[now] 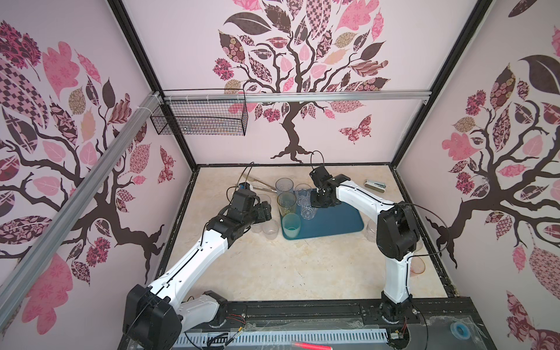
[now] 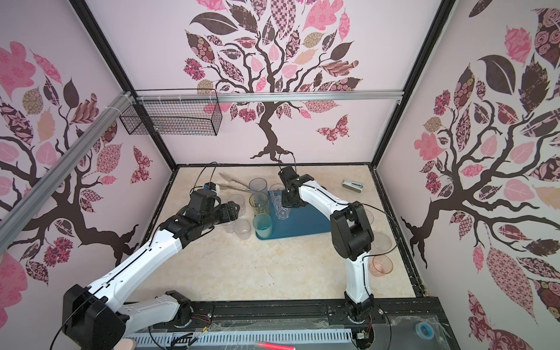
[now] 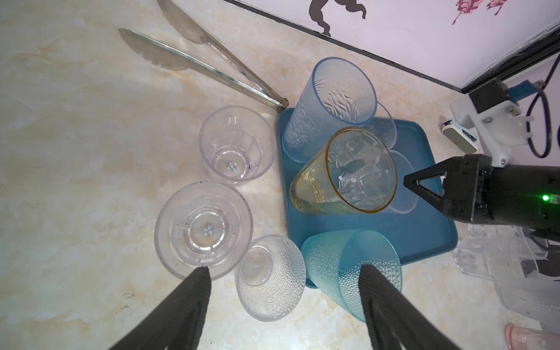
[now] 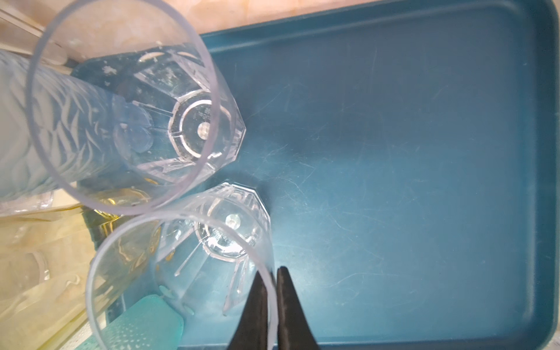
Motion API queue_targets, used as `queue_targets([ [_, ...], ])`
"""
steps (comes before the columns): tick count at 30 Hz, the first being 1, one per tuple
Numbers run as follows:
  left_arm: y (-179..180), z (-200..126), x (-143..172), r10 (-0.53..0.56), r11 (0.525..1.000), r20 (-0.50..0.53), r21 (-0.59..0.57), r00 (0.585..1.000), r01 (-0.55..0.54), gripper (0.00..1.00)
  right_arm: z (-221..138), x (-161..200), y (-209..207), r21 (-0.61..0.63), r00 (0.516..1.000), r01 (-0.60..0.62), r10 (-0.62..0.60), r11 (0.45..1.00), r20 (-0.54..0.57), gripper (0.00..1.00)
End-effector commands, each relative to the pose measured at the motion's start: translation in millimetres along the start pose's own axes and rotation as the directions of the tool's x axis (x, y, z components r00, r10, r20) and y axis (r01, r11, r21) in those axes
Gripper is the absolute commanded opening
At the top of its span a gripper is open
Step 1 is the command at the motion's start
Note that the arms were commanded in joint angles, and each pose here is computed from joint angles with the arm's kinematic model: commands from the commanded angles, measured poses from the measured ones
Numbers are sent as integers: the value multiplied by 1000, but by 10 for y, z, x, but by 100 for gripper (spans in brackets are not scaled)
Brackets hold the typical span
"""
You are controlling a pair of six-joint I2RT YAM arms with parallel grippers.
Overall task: Place the glasses into the tray
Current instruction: Place the glass on the tray.
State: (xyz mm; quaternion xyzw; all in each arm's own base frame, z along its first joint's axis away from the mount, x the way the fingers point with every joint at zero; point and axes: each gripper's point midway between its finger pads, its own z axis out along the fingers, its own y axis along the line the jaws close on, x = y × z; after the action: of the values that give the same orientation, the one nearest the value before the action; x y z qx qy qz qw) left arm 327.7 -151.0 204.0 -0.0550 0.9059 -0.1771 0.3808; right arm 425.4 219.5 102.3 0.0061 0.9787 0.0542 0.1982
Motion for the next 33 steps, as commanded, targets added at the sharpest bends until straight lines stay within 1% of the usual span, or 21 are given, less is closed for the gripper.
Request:
queue_targets([
  [1,33,42,98,-13,1000,-32,0,999,13,81,108,5,85,-8,1000,-5,4,1000,-25,10],
  [5,15,30,63,-4,1000,-29,2,1000,4,81,23,-5,91,-22,1000,-8,7,1000,-16,18],
  [8,69,11,26,5,1000,-27,-17,1000,-6,80,-71,-3,121,-48,1000,-11,11,999,-10,25],
  [12,339,-7,-9,-33,996,-44,-80,999,29,77,-207,-27,168,-78,1000,-3,3,997,-5,32],
  [14,498,-4,3,-74,993,-72,-98,995,67,75,-357,-86,190,-98,1000,10,-8,995,22,36],
  [16,607,18,46,-119,990,-123,-91,985,108,73,-551,-142,180,-114,998,13,-5,993,69,40],
  [18,623,43,74,-152,988,-179,-58,972,144,69,-712,-154,165,-134,995,13,1,991,103,42],
  [19,611,71,117,-163,987,-217,-41,962,158,65,-776,-129,159,-143,994,13,3,990,112,43],
  [21,565,115,177,-156,987,-264,-11,952,159,62,-855,-66,133,-158,993,13,6,987,119,45],
  [23,653,148,237,-153,988,-288,-56,945,143,61,-892,30,89,-159,994,14,3,987,109,46],
  [25,802,192,253,-145,986,-279,-119,949,116,61,-948,111,33,-156,994,17,-1,988,107,46],
  [27,870,241,232,-133,984,-268,-150,954,95,61,-984,172,-12,-154,994,17,0,988,111,46],
  [33,912,383,103,-104,982,-272,-179,957,56,62,-1002,278,-54,-174,993,7,14,985,121,47],
])
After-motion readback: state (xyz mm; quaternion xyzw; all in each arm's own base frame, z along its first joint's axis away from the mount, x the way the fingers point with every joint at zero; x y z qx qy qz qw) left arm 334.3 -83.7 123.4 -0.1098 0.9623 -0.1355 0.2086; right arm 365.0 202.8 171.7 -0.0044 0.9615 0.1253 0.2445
